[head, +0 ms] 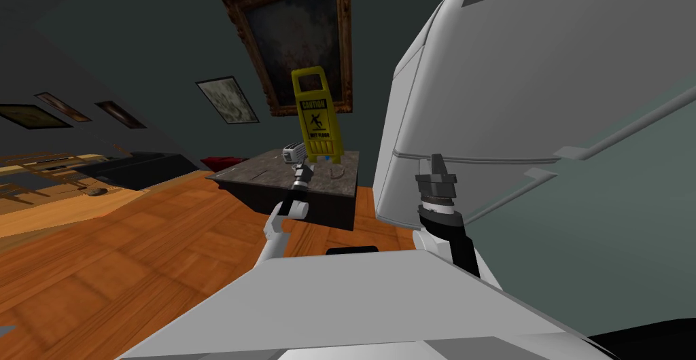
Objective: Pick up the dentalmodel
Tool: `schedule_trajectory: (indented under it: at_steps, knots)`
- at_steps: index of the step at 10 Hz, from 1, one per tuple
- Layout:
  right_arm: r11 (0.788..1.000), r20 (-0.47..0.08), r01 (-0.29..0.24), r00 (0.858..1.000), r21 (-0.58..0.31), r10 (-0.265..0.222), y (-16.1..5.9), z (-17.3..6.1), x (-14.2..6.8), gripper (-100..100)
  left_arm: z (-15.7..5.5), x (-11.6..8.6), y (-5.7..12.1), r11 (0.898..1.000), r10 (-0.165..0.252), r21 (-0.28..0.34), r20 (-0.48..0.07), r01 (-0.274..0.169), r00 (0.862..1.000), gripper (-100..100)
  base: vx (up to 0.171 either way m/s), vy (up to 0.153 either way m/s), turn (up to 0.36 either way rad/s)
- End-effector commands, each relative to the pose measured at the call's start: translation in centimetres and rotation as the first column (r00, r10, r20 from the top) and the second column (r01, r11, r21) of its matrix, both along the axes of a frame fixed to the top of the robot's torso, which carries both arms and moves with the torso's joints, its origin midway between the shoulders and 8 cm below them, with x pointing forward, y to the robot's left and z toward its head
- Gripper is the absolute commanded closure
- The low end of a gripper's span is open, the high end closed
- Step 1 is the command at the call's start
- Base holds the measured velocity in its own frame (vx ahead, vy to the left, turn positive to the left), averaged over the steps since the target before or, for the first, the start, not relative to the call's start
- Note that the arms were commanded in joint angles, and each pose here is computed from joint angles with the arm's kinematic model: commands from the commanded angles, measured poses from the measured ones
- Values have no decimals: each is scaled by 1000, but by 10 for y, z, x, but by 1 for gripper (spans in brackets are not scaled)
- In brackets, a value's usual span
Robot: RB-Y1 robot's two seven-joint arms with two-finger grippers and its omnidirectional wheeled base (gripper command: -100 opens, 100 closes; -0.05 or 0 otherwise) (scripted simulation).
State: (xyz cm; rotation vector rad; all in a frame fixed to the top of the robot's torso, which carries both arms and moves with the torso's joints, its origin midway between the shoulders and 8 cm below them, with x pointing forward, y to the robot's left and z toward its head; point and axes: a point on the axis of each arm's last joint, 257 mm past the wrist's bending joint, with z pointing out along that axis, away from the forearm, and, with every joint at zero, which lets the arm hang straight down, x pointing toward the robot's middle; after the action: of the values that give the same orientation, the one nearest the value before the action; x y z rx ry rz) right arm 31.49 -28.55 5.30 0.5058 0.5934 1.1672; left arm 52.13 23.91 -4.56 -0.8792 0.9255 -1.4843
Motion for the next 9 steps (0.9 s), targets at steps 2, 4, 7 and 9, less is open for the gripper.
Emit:
schedule_trajectory:
  at_steps: [2,4,7,9]
  knots:
    - [1000,0,0,1000,0,0,0,0,0,0,-14,28,-7,1000,-11,1,-73,11,997,-100,-21,-32,-11]
    - [1000,0,0,1000,0,0,0,0,0,0,-27,44,-10,1000,-15,3,-129,16,991,-100,-8,-21,-6]
    - [1000,0,0,1000,0,0,0,0,0,0,-44,69,-14,1000,-16,8,-210,18,978,-100,-7,-33,-12]
    - [1000,0,0,1000,0,0,0,0,0,0,-56,82,-16,1000,-15,11,-262,18,965,-100,-2,-27,-8]
